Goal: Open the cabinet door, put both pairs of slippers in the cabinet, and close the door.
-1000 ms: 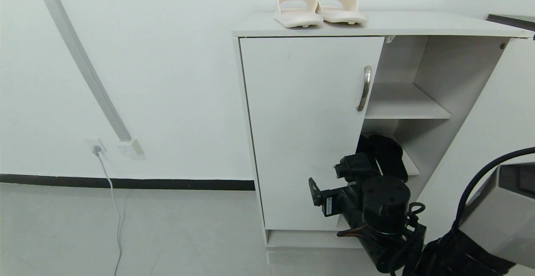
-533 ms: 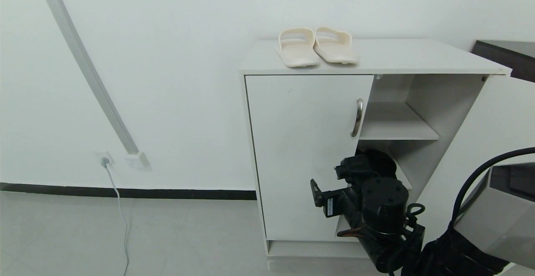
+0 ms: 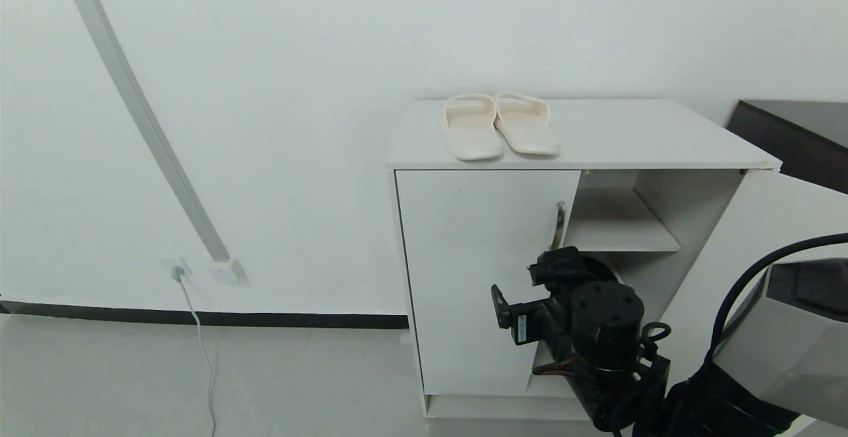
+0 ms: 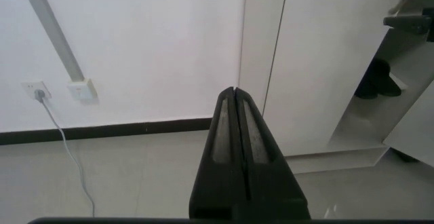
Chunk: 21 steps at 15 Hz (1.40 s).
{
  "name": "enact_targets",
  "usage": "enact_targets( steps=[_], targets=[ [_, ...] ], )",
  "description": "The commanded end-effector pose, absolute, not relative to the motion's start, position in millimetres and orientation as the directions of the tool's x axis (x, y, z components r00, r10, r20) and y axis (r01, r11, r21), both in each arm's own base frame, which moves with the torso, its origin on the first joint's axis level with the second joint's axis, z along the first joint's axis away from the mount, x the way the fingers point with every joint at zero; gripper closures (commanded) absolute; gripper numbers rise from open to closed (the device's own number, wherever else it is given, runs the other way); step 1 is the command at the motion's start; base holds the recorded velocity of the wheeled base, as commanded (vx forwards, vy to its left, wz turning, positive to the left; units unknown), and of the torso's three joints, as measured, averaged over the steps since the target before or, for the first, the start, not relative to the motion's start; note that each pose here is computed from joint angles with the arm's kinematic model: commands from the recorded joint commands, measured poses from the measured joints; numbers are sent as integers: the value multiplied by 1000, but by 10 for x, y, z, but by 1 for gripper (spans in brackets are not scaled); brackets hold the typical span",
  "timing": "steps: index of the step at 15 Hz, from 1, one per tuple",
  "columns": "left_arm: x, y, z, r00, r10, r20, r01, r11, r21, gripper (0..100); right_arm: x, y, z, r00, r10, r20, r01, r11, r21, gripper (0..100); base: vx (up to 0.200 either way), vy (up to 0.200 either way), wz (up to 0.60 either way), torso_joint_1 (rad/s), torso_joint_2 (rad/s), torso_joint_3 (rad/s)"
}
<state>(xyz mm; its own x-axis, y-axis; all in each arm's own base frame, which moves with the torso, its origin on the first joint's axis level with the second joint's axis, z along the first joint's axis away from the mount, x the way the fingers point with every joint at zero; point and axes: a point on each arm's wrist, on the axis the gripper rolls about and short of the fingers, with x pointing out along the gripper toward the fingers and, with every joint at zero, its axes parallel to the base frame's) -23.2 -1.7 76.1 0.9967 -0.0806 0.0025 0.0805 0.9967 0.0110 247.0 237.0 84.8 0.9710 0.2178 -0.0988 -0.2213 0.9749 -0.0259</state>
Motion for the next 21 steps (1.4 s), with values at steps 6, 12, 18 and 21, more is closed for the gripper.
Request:
enact_targets(
  steps=[6,12,18,21],
  targets=[
    [-231,-17,762,997,-81,2,81,997,11,100,2465,2373,832,970,219,-103,-223,974,-29,0,0,0,0,200,-512,-315],
    [-231,-17,760,997,-81,0,81,997,11,100,2455,2378,836,970,222,-101,-226,974,-28,0,0,0,0,236,-557,-324],
    [-231,-17,762,997,-81,2,81,997,11,100,2451,2373,849,970,221,-99,-224,974,-26,0,0,0,0,246,-552,-305],
    [-231,-17,762,997,-80,2,80,997,9,100,2452,2367,846,971,219,-100,-223,974,-27,0,0,0,0,180,-377,-207]
  ],
)
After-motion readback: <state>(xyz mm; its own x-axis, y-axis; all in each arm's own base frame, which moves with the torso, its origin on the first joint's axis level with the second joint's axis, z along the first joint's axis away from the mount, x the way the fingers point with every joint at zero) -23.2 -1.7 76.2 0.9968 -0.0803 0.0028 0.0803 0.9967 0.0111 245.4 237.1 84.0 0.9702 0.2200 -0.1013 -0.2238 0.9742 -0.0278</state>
